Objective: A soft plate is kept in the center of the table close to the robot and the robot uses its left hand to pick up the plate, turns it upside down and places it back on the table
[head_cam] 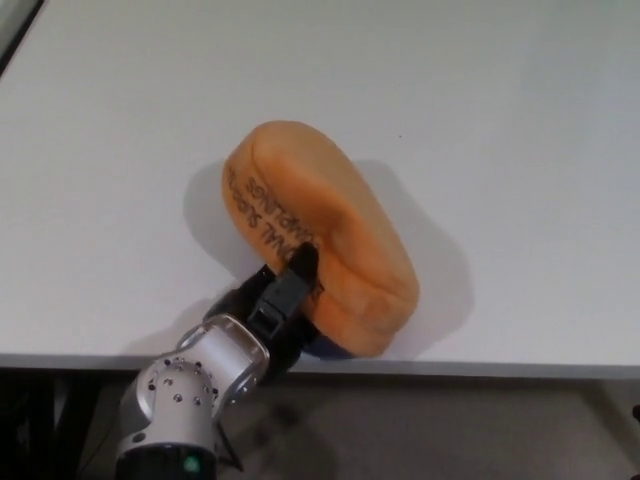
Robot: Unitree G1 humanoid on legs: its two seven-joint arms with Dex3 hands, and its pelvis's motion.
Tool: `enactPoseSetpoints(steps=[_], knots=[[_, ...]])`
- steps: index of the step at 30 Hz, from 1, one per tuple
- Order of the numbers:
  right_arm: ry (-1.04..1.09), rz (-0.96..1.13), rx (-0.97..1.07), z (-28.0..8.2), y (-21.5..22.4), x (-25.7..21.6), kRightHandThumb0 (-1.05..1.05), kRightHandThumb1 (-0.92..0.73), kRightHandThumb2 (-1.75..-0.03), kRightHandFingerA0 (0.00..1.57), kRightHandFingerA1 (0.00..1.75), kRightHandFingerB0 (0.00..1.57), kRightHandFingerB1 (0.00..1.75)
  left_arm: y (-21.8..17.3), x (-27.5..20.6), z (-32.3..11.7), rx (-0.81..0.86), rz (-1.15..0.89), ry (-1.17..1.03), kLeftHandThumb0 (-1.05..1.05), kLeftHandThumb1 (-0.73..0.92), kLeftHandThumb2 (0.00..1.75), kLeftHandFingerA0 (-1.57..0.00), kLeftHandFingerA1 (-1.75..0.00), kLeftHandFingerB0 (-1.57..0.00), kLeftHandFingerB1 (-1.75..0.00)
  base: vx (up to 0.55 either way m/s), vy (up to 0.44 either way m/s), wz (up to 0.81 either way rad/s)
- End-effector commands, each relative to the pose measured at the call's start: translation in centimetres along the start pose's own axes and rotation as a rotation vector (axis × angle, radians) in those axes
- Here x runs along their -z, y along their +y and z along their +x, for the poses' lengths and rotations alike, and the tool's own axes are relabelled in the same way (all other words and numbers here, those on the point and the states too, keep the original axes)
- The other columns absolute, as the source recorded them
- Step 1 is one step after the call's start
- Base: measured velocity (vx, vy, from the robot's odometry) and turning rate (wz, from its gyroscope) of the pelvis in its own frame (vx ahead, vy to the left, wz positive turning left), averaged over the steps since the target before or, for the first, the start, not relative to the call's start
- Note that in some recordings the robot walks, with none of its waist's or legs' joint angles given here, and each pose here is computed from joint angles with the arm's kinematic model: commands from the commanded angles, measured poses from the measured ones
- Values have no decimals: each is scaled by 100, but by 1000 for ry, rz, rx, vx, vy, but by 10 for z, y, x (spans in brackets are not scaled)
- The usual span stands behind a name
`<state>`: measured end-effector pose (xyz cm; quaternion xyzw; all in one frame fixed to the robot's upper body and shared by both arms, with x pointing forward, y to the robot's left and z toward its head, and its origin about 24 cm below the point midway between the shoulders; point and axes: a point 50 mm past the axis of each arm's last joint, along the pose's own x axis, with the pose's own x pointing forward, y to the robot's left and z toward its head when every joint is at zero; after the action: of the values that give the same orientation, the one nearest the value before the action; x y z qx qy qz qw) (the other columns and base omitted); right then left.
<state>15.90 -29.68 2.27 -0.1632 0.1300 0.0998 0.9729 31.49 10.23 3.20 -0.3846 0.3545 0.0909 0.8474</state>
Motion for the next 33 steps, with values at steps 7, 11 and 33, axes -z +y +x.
enactPoseSetpoints(steps=[7,11,33], knots=[[8,-13,20,1,-5,-2,-80,-91,-67,66,47,41,36,39,-46,-14,-25,545,-23,-79,81,64,-51,-79,-31,-44,0,0,0],[3,-19,23,2,-6,-2,-87,-74,-89,62,55,36,43,37,-60,-21,-29,667,-40,-83,68,103,-49,-65,-21,-50,0,0,0],[5,-11,24,4,-6,-4,-82,-91,-68,66,47,41,35,21,-102,-56,155,1002,25,-99,92,77,-25,-51,-7,-26,0,0,0]])
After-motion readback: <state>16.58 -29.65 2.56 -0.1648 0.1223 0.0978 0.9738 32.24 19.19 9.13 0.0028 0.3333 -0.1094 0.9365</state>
